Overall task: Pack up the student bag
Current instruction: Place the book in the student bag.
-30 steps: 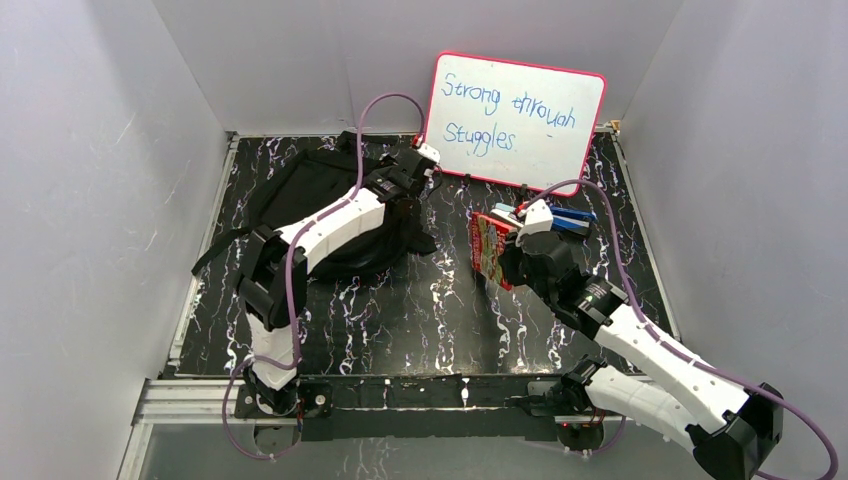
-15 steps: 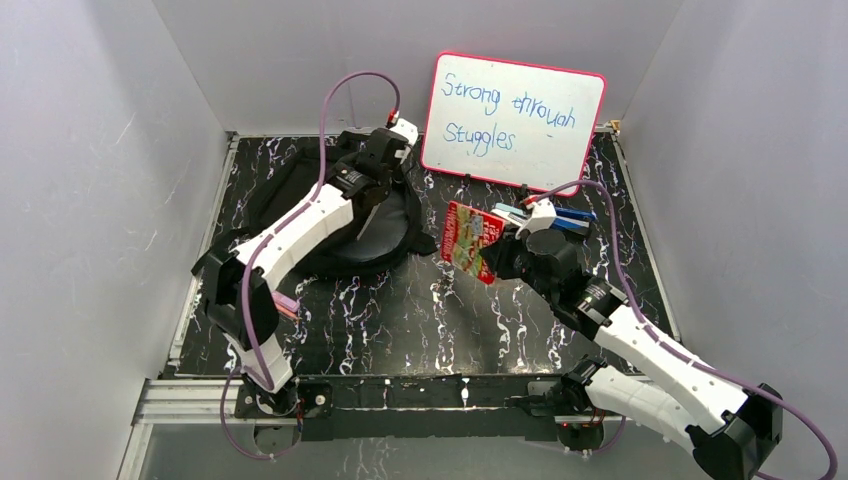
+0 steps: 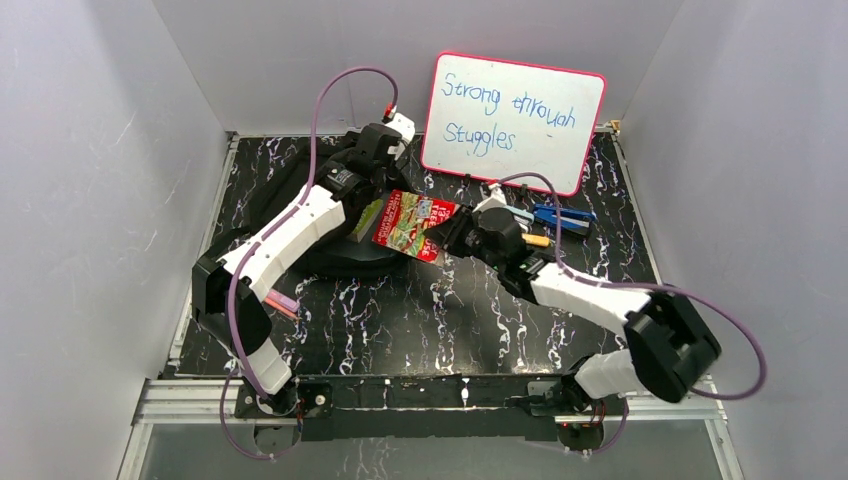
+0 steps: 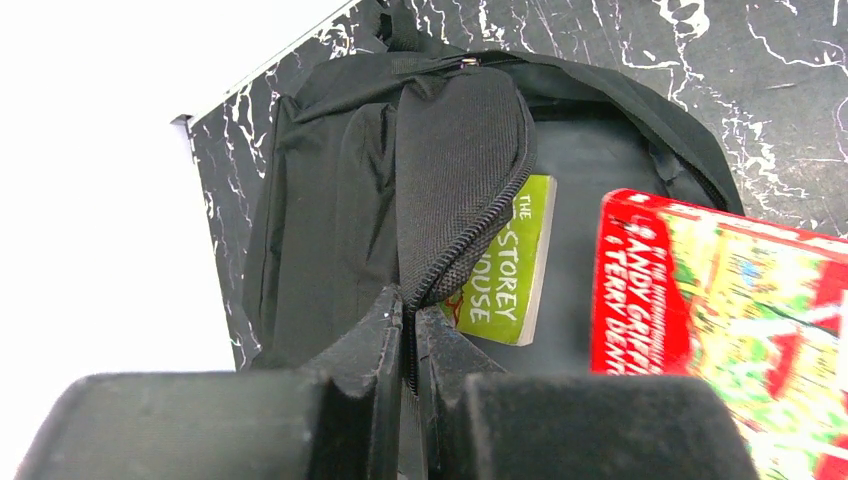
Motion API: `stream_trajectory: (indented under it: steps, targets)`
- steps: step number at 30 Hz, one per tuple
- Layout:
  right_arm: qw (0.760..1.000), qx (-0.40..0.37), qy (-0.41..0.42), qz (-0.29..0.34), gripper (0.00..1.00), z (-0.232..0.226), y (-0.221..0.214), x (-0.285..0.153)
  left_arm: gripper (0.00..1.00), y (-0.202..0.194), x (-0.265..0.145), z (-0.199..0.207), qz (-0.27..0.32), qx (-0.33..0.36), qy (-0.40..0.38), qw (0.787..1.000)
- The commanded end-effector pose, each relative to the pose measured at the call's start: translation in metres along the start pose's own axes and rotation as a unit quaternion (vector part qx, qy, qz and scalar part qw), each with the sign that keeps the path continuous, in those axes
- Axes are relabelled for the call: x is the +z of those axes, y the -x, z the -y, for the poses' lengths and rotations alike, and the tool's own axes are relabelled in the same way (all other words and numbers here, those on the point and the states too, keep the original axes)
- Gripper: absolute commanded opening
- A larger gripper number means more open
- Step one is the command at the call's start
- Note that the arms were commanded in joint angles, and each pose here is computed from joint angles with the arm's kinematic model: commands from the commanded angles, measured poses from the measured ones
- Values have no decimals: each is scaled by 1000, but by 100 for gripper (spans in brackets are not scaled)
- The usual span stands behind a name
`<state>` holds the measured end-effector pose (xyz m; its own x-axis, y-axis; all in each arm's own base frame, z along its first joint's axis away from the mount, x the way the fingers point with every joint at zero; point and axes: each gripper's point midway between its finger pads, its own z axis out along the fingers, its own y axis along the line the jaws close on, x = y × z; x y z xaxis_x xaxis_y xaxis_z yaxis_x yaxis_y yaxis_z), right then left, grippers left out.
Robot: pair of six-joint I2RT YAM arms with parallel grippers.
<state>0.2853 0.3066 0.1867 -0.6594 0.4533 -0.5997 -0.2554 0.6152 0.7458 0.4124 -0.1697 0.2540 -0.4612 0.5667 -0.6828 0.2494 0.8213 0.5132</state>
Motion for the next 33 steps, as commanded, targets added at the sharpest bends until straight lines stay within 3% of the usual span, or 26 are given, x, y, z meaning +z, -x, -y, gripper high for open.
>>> stream_trajectory:
  steps: [1, 11, 23, 33]
  targets:
    - [986, 80, 123, 84, 0, -76, 57, 21, 0, 35, -31, -26, 57, -36, 6, 998]
    - [972, 140, 176, 74, 0, -98, 65, 69, 0, 31, -37, -29, 47, -39, 8, 998]
    - [963, 183, 197, 3, 0, -97, 35, 153, 0, 40, -46, -34, 47, -29, -5, 998]
    - [965, 192, 178, 19, 0, -95, 26, 206, 0, 44, -50, -34, 41, -23, -13, 999]
